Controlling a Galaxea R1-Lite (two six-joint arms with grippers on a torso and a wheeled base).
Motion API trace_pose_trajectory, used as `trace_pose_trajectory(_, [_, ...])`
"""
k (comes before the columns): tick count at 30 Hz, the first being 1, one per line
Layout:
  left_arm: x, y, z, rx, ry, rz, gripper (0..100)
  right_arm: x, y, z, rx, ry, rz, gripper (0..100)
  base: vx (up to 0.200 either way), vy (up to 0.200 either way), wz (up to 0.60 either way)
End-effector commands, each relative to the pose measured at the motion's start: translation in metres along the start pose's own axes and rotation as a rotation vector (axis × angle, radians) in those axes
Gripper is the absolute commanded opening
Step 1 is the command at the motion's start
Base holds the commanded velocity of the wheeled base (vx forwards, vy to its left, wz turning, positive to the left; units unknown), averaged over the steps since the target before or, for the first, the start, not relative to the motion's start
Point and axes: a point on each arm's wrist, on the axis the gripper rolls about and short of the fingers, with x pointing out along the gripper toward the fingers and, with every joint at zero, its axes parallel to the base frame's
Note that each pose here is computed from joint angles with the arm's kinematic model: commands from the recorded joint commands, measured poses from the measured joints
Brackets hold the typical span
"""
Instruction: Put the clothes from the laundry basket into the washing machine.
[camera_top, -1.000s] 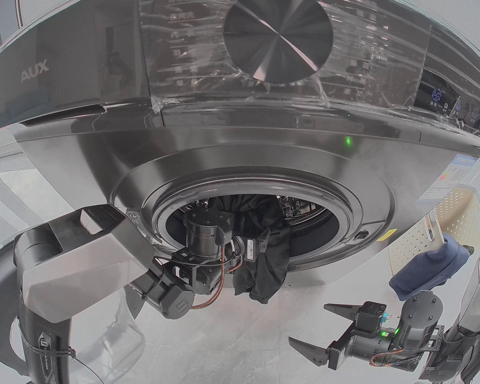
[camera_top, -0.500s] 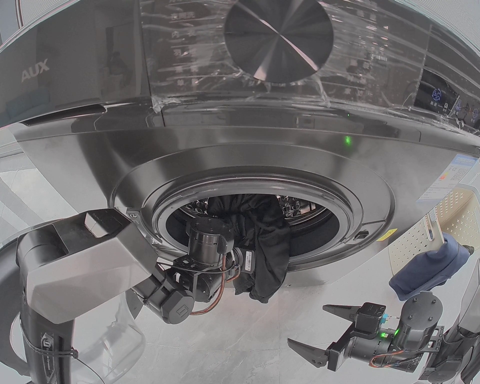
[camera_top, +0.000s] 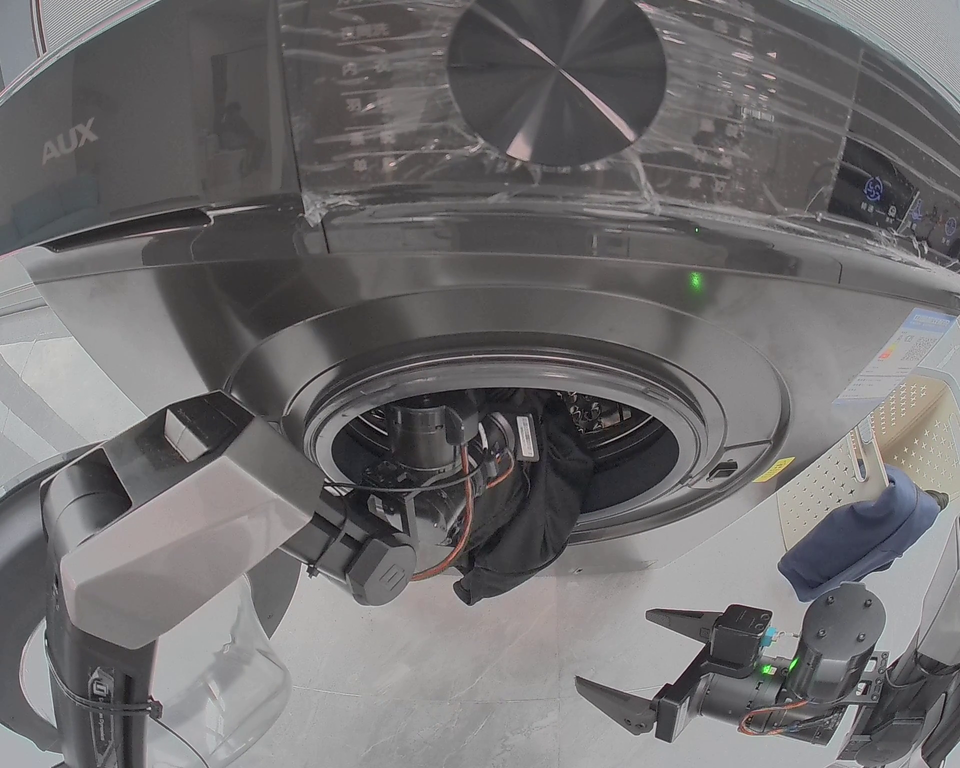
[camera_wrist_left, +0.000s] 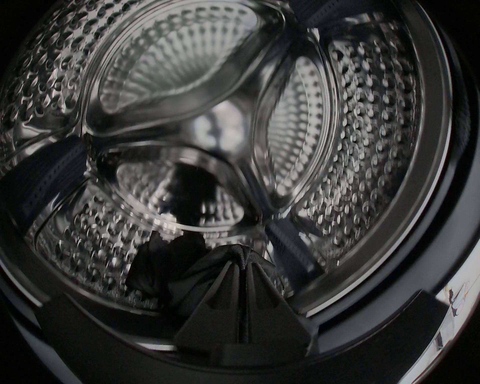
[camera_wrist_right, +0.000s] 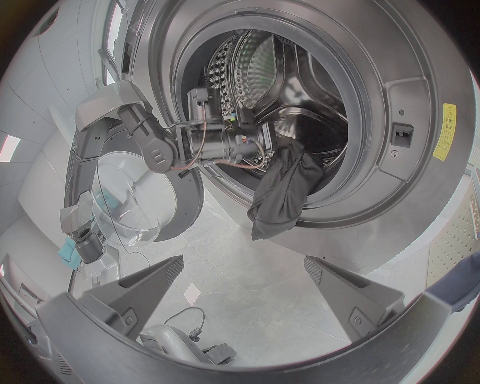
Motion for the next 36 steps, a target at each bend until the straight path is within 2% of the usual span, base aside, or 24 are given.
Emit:
trace_pose_trajectory(1, [0.016, 0.000, 0.007, -0.025, -0.088, -0.005, 0, -0.002, -0.001, -0.003, -0.001, 0.014, -0.002, 100, 0.000, 0.000, 0.00])
trace_pose_trajectory(6, [0.036, 0.014, -0.004, -0.021, -0.142, 0.028, 0, -0.003, -0.001, -0.002, -0.001, 0.013, -0.002, 100, 0.000, 0.000, 0.00])
trace_pose_trajectory(11, [0.053, 0.028, 0.006, -0.031, -0.216, 0.058, 0, -0.002, -0.001, -0.003, -0.001, 0.014, -0.002, 100, 0.000, 0.000, 0.00])
trace_pose_trajectory(14, [0.059, 0.034, 0.012, -0.022, -0.252, 0.087, 0, -0.002, -0.001, -0.003, -0.002, 0.016, -0.003, 100, 0.000, 0.000, 0.00])
trace_pose_trajectory(17, [0.062, 0.035, 0.014, -0.024, -0.270, 0.092, 0, -0.002, -0.001, -0.003, -0.002, 0.016, -0.003, 100, 0.000, 0.000, 0.00])
trace_pose_trajectory(23, [0.060, 0.031, 0.012, -0.023, -0.258, 0.086, 0, -0.002, -0.001, -0.003, 0.000, 0.017, -0.003, 100, 0.000, 0.000, 0.00])
trace_pose_trajectory(24, [0.060, 0.030, 0.013, -0.025, -0.259, 0.083, 100, -0.002, -0.001, -0.003, 0.000, 0.017, -0.004, 100, 0.000, 0.000, 0.00])
trace_pose_trajectory(29, [0.044, 0.014, 0.018, -0.028, -0.224, 0.056, 100, -0.001, -0.001, -0.004, 0.000, 0.023, -0.007, 100, 0.000, 0.000, 0.00])
trace_pose_trajectory(31, [0.025, 0.000, 0.017, -0.021, -0.163, 0.027, 100, -0.001, -0.001, -0.004, 0.000, 0.021, -0.006, 100, 0.000, 0.000, 0.00])
trace_pose_trajectory(36, [-0.009, -0.015, 0.012, 0.003, -0.053, -0.014, 100, -0.002, -0.001, -0.004, 0.000, 0.021, -0.005, 100, 0.000, 0.000, 0.00])
